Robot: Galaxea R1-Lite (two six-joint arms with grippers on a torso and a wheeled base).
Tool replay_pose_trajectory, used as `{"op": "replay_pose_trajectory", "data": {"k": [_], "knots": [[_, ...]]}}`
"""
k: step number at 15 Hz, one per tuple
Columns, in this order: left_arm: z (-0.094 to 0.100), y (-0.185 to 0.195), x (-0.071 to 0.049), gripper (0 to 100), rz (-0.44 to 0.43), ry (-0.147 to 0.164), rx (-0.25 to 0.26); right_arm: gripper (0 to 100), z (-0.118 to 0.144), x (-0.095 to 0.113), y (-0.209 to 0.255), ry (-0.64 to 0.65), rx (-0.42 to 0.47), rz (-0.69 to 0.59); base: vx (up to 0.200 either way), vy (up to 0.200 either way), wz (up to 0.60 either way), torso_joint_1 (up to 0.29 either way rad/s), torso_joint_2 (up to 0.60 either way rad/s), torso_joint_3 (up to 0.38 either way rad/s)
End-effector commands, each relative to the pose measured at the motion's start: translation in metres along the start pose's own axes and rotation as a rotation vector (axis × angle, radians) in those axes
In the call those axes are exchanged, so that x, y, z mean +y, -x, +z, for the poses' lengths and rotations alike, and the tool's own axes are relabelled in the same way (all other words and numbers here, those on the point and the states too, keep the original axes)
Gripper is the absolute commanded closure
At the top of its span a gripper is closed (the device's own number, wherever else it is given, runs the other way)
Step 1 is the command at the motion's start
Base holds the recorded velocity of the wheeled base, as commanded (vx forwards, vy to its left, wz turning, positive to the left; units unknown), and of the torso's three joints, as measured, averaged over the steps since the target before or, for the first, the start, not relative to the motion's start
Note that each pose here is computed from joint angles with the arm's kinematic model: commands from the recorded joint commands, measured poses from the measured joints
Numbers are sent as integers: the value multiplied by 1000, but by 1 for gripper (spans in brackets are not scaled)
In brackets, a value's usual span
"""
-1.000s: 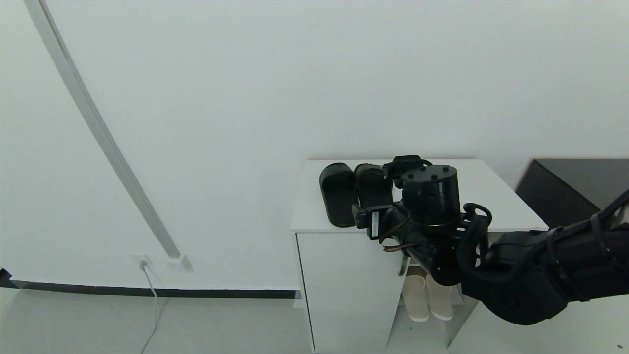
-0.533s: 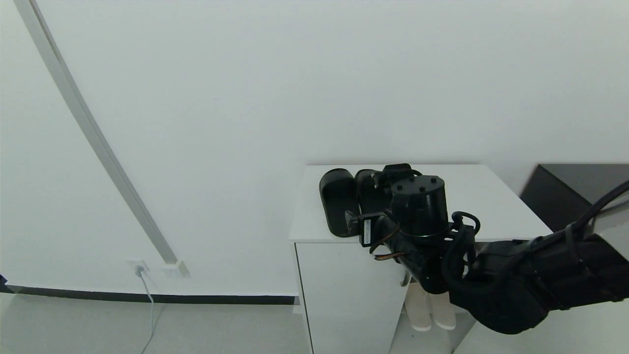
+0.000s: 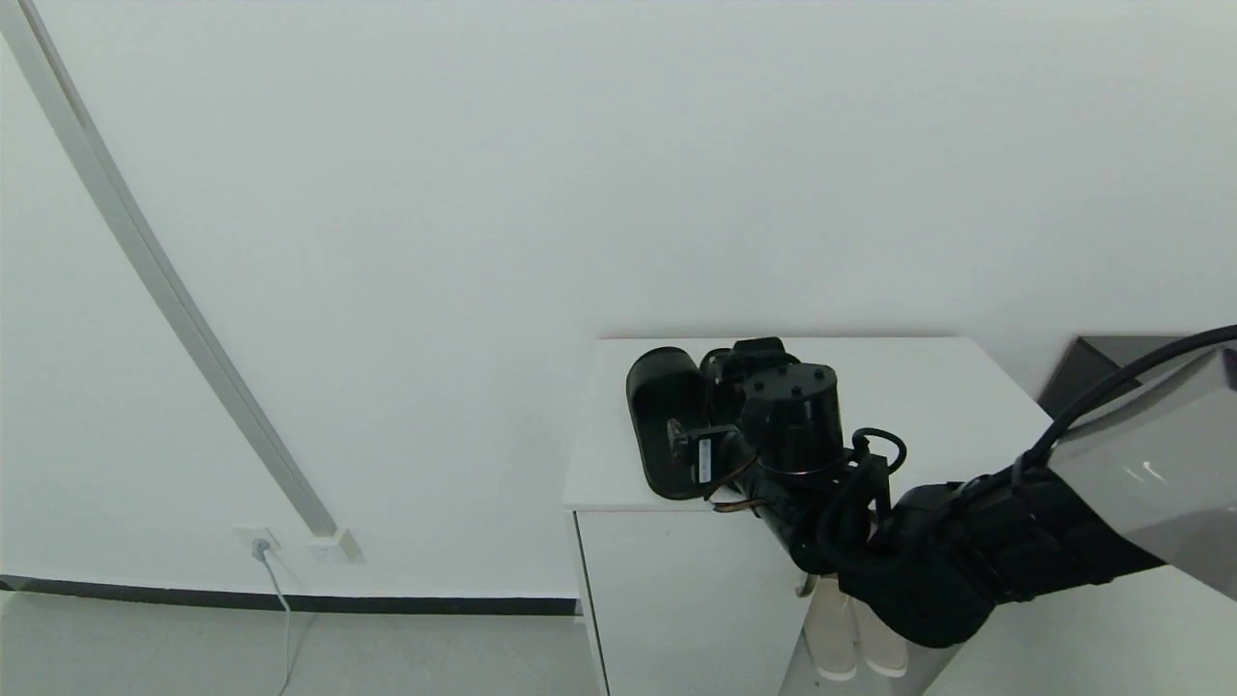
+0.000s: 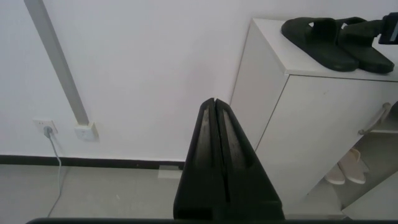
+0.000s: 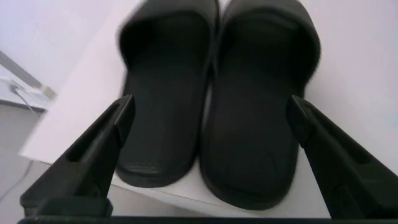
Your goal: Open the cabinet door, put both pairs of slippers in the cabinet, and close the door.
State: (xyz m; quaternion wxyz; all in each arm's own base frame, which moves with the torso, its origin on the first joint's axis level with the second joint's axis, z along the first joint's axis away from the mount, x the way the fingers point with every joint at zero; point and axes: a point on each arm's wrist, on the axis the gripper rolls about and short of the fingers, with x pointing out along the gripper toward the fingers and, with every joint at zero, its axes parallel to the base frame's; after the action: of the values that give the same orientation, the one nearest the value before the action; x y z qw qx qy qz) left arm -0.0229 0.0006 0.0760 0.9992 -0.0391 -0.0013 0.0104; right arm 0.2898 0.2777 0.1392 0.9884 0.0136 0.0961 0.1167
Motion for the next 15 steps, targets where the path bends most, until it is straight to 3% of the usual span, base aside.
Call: {"op": "replay_pose_trajectory", "data": {"k": [1, 15], "knots": [[0, 0, 0, 100, 1, 1, 2, 0, -8, 1, -19, 23, 3, -18, 0, 0, 0, 0, 0, 0], [0, 0, 0, 100, 1, 1, 2, 0, -10, -3, -108, 7, -12, -108, 0, 0, 0, 0, 0, 0]]}}
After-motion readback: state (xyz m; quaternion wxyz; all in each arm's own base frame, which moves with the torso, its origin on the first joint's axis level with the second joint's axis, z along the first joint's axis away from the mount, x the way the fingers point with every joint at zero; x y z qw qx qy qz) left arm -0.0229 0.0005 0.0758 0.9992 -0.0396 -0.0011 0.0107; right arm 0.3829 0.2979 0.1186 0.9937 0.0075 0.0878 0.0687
